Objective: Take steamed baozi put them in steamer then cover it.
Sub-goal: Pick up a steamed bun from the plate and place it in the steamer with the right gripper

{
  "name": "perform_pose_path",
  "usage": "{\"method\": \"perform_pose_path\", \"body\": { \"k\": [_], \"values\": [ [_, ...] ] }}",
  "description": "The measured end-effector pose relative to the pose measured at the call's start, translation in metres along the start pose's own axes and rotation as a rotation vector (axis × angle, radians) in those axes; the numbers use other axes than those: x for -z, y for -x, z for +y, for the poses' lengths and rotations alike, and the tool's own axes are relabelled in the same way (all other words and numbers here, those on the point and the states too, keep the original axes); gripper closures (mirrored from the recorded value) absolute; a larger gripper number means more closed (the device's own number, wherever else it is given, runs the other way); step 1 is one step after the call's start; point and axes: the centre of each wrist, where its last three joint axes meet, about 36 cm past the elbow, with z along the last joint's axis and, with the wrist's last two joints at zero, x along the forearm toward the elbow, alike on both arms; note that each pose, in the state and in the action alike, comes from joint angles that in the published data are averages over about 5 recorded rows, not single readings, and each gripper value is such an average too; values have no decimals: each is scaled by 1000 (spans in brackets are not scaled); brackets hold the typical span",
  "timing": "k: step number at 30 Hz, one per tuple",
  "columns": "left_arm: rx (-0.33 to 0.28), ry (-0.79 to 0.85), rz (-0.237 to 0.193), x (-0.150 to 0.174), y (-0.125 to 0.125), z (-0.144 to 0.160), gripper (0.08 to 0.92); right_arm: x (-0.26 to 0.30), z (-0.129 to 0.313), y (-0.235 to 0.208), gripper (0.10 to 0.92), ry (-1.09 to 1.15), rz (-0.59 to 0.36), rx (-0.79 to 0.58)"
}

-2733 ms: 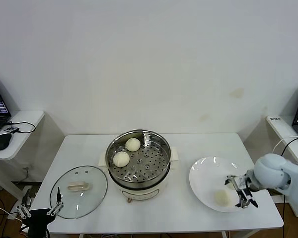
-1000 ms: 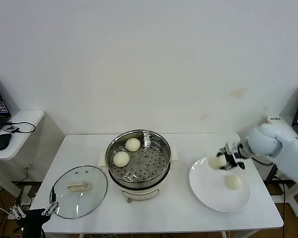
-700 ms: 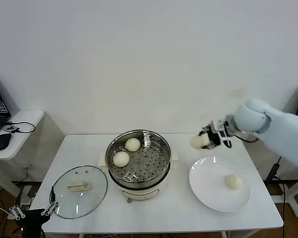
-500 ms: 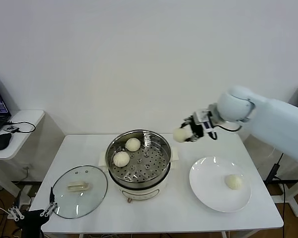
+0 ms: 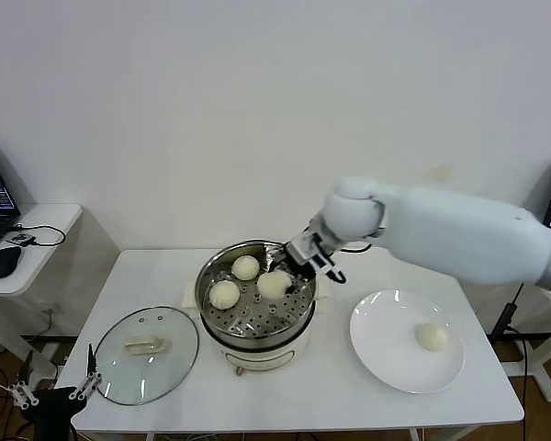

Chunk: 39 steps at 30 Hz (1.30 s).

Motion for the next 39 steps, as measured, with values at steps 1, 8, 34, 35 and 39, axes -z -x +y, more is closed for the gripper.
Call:
{"method": "perform_pose_path", "body": {
  "k": [1,8,34,35,39],
  "values": [
    [2,0,0,0,0,0,177,2,-2,5,479,-24,0,8],
    [10,-5,0,0,1,1,177,20,-15,37,471,-182,-1,59],
    [17,-11,-1,-1,2,-1,177,49,-19,77,323,-448,-7,140],
    [17,-12,-2,-1,2,-1,177,49,-19,76,297,-453,-8,138],
    [17,-13,-5,0,3,-1,177,50,-20,70,214,-468,-10,128]
  ]
}}
